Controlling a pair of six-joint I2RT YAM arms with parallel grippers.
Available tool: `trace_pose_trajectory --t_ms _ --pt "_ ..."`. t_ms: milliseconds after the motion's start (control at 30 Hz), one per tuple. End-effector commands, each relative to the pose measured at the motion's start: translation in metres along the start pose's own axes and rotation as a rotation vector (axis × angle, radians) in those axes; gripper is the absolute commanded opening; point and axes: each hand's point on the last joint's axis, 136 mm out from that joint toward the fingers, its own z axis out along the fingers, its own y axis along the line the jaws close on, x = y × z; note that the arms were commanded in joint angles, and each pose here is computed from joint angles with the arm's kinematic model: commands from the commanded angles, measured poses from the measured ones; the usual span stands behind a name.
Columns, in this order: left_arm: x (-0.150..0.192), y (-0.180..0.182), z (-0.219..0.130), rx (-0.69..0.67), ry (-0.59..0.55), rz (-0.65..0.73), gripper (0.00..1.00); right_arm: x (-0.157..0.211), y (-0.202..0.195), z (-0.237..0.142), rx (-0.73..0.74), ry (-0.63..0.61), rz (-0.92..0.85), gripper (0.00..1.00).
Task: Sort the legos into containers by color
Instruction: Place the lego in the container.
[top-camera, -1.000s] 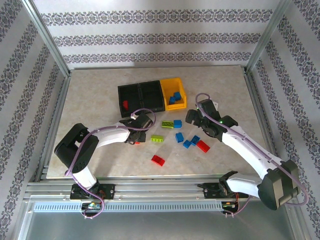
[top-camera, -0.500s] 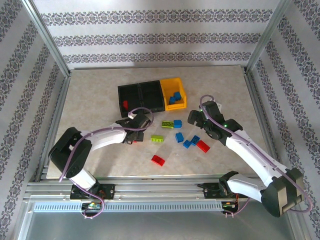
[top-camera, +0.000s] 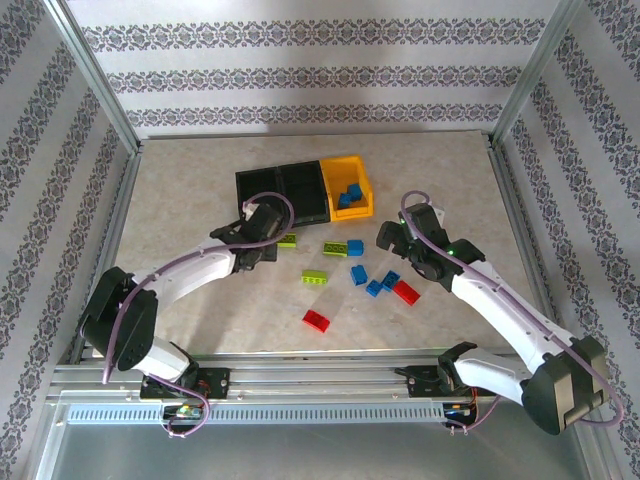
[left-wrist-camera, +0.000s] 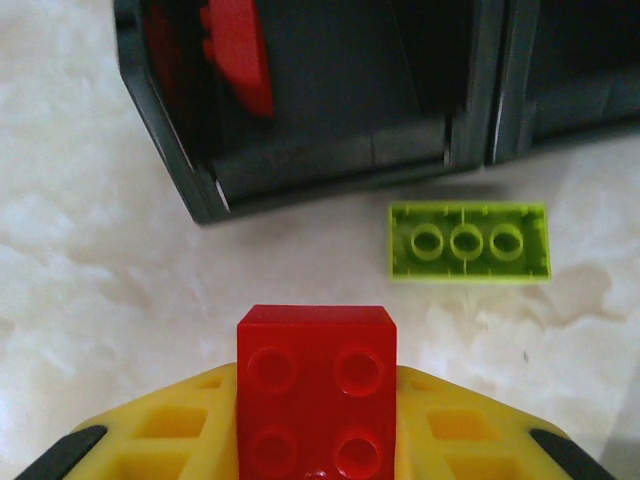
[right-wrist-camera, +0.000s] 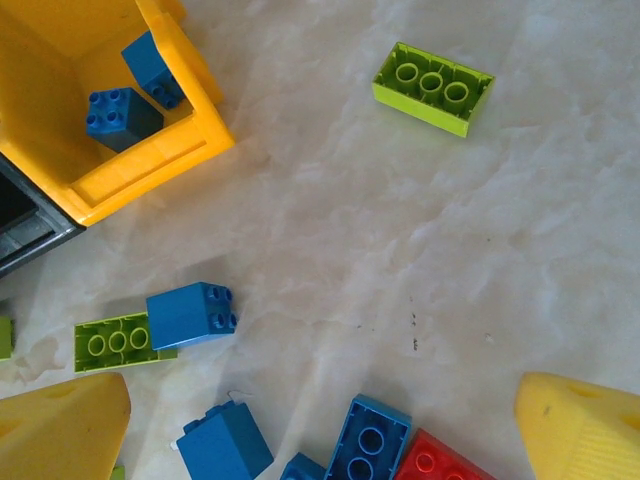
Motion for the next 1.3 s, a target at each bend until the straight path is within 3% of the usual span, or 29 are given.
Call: trace_pose_trajectory --t_ms 0,233,533,933,1267 --pt "-0.028 0.010 0.005 -0.032 -0.042 0.018 0.30 0.008 -0.007 0.005 0.028 0.022 0.012 0.98" --pt "-0.077 0.020 0.025 -0.037 -0.072 -0.037 0.29 0.006 -0.006 0.002 0.025 0.015 0.007 0.98" --pt "-0.115 0.023 0.049 -0.035 -0.085 -0.087 0.29 0.004 -0.007 0.000 0.026 0.006 0.011 0.98" --pt "-0.121 0.009 0.093 -0.049 -0.021 -0.110 0.29 0.006 -0.011 -0.003 0.034 0.008 0.007 0.98" --pt "-0.112 0.008 0.105 -0.054 0.014 -0.116 0.35 0.012 -0.018 -0.001 0.050 0.019 0.010 0.98"
